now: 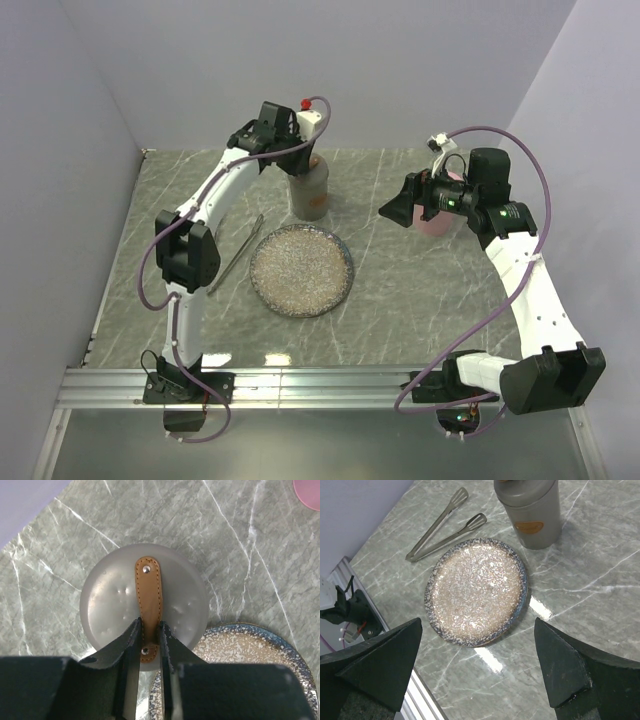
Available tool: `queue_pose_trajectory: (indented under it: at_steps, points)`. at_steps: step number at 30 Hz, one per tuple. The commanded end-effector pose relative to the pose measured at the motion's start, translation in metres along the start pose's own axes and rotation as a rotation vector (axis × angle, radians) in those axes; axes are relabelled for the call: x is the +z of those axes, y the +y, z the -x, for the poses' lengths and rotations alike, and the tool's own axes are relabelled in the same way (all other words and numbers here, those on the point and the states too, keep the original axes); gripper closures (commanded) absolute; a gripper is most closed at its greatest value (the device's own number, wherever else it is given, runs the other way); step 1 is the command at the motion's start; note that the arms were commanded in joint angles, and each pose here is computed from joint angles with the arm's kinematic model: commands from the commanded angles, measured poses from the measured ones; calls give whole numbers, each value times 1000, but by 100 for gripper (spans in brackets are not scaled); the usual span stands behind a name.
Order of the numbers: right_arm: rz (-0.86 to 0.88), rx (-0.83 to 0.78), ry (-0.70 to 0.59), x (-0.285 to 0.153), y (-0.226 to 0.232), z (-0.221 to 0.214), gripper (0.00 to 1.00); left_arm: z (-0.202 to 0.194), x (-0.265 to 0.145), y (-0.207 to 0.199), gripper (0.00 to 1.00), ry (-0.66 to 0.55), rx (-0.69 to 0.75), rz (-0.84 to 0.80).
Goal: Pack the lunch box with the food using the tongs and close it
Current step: Close the box lid on the packing box.
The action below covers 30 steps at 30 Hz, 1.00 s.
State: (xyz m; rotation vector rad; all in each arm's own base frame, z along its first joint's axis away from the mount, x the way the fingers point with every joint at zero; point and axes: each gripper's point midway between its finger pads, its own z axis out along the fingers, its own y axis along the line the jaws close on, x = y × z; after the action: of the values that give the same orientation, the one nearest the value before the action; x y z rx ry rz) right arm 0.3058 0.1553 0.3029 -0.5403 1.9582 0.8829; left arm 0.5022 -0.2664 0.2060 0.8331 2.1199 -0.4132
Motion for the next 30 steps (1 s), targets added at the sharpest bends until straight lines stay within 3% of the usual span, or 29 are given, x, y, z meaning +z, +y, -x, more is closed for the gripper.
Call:
queue_pose_trajectory:
  at_steps: [1, 20, 30]
  points:
    - [1, -40, -26, -7, 5, 5, 0, 16, -6, 4, 94, -49, -24, -12]
    - [4, -26, -11, -5, 4, -4, 0, -22, 22, 0, 92, 78, -60, -66]
    - [12, -24, -7, -6, 6, -5, 0, -33, 25, -3, 86, 95, -152, -145]
